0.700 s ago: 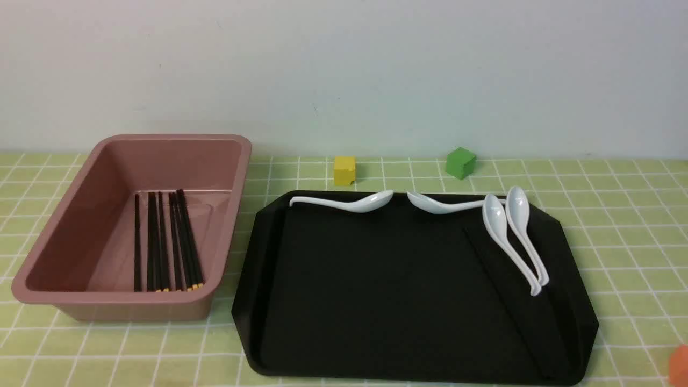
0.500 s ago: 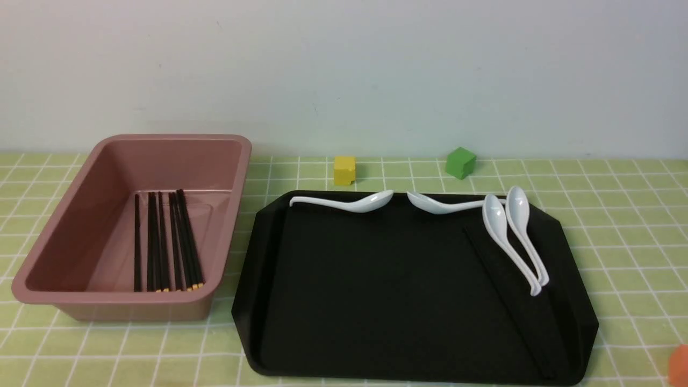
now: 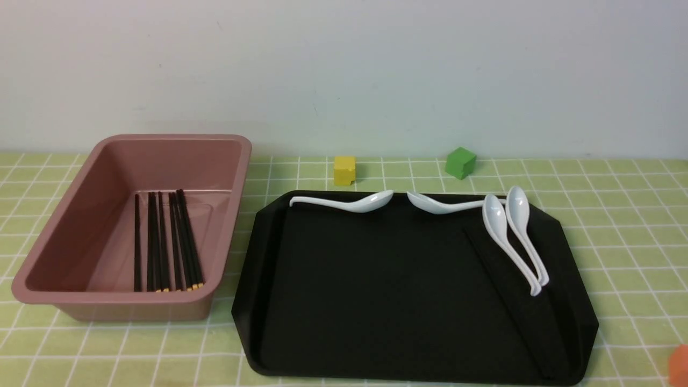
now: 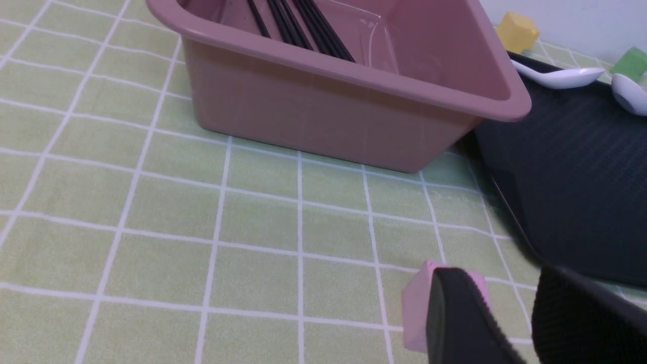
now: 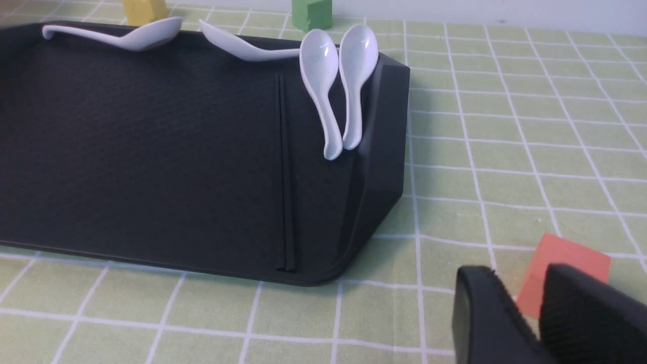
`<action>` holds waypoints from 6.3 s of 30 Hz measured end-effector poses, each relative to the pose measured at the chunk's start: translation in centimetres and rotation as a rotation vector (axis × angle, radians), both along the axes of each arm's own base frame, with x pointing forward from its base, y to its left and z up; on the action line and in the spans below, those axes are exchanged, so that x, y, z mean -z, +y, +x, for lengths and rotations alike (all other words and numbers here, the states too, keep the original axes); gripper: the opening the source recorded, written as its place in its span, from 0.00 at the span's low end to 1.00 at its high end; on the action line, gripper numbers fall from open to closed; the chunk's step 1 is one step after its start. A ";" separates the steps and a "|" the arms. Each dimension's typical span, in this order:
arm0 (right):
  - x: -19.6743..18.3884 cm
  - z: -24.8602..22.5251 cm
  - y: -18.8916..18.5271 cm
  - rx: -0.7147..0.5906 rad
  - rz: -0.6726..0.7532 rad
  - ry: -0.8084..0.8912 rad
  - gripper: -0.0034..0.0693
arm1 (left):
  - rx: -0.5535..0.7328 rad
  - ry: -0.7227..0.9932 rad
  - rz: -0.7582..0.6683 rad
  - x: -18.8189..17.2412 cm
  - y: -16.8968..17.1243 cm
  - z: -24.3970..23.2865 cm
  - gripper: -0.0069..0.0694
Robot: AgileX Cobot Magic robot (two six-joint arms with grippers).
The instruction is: On green tablecloth take chopsticks from black tray and put them in box.
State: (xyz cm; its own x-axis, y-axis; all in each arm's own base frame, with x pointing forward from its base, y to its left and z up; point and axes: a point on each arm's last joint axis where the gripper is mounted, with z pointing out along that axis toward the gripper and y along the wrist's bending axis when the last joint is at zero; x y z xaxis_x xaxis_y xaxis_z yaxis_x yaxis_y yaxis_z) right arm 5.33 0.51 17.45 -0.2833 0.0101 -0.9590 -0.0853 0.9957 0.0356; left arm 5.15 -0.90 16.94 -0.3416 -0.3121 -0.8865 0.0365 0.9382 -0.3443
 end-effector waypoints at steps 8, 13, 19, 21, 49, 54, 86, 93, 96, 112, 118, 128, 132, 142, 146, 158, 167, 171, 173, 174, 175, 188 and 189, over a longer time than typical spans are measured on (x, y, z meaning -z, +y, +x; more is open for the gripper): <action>0.0 0.0 0.0 0.000 0.000 0.000 0.33 | 0.000 0.000 0.000 0.0 0.0 0.0 0.40; 0.0 0.0 0.0 0.000 0.000 0.000 0.35 | 0.000 0.000 0.000 0.0 0.0 0.0 0.40; 0.0 0.0 0.0 0.001 0.003 -0.002 0.35 | 0.000 0.000 0.000 0.0 0.0 0.0 0.40; -0.2 0.0 0.1 0.010 0.091 -0.011 0.36 | 0.000 0.000 0.000 0.0 0.0 0.0 0.40; -9.9 6.2 3.2 -0.146 0.276 0.547 0.10 | 0.000 0.000 0.000 0.0 0.0 0.0 0.40; -6.8 11.3 4.1 -0.222 0.156 0.960 0.03 | 0.000 0.000 0.000 0.0 0.0 0.0 0.40; 2.9 26.0 9.7 -0.195 -0.160 1.151 0.35 | 0.000 0.000 0.000 0.0 0.0 0.0 0.40; 2.0 25.8 9.5 -0.201 -0.184 1.177 0.20 | 0.000 0.000 0.000 0.0 0.0 0.0 0.40; 0.2 25.4 9.4 -0.207 -0.187 1.192 0.20 | 0.000 0.000 0.000 0.0 0.0 0.0 0.40; -15.5 23.4 23.5 -0.706 0.007 0.821 0.20 | 0.000 0.000 0.000 0.0 0.0 0.0 0.40; -13.8 26.7 32.1 -0.818 0.036 0.738 0.20 | 0.000 0.000 0.000 0.0 0.0 0.0 0.40; -6.5 31.0 41.6 -0.826 0.158 0.513 0.27 | 0.000 0.000 0.000 0.0 0.0 0.0 0.40; -4.3 31.6 42.1 -0.806 0.161 0.517 0.41 | 0.000 0.000 0.000 0.0 0.0 0.0 0.40; -7.3 30.1 39.6 -0.874 -0.064 0.639 0.47 | 0.000 0.000 0.001 0.0 0.0 0.0 0.40; -13.8 28.8 35.1 -0.853 -0.253 0.693 0.26 | 0.000 0.000 0.001 0.0 0.0 0.0 0.40; -33.1 19.6 23.4 -0.709 -0.096 0.357 0.03 | 0.000 0.000 0.001 0.0 0.0 0.0 0.40; -33.8 7.2 11.8 -0.694 -0.102 0.324 0.03 | 0.000 0.000 0.001 0.0 0.0 0.0 0.40; -29.9 3.0 7.6 -0.673 -0.073 0.223 0.03 | 0.000 0.000 0.001 0.0 0.0 0.0 0.40; -27.5 1.8 6.4 -0.671 -0.025 0.123 0.04 | 0.000 0.000 0.001 0.0 0.0 0.0 0.40; -26.3 1.4 6.1 -0.670 -0.003 0.082 0.04 | 0.000 0.000 0.001 0.0 0.0 0.0 0.40; -24.8 1.2 5.8 -0.667 0.019 0.039 0.04 | 0.000 0.000 0.001 0.0 0.0 0.0 0.40; -15.1 0.8 5.2 -0.645 0.135 -0.201 0.05 | 0.000 0.000 0.001 0.0 0.0 0.0 0.40; -14.5 0.9 5.3 -0.645 0.128 -0.187 0.05 | 0.000 0.000 0.001 0.0 0.0 0.0 0.40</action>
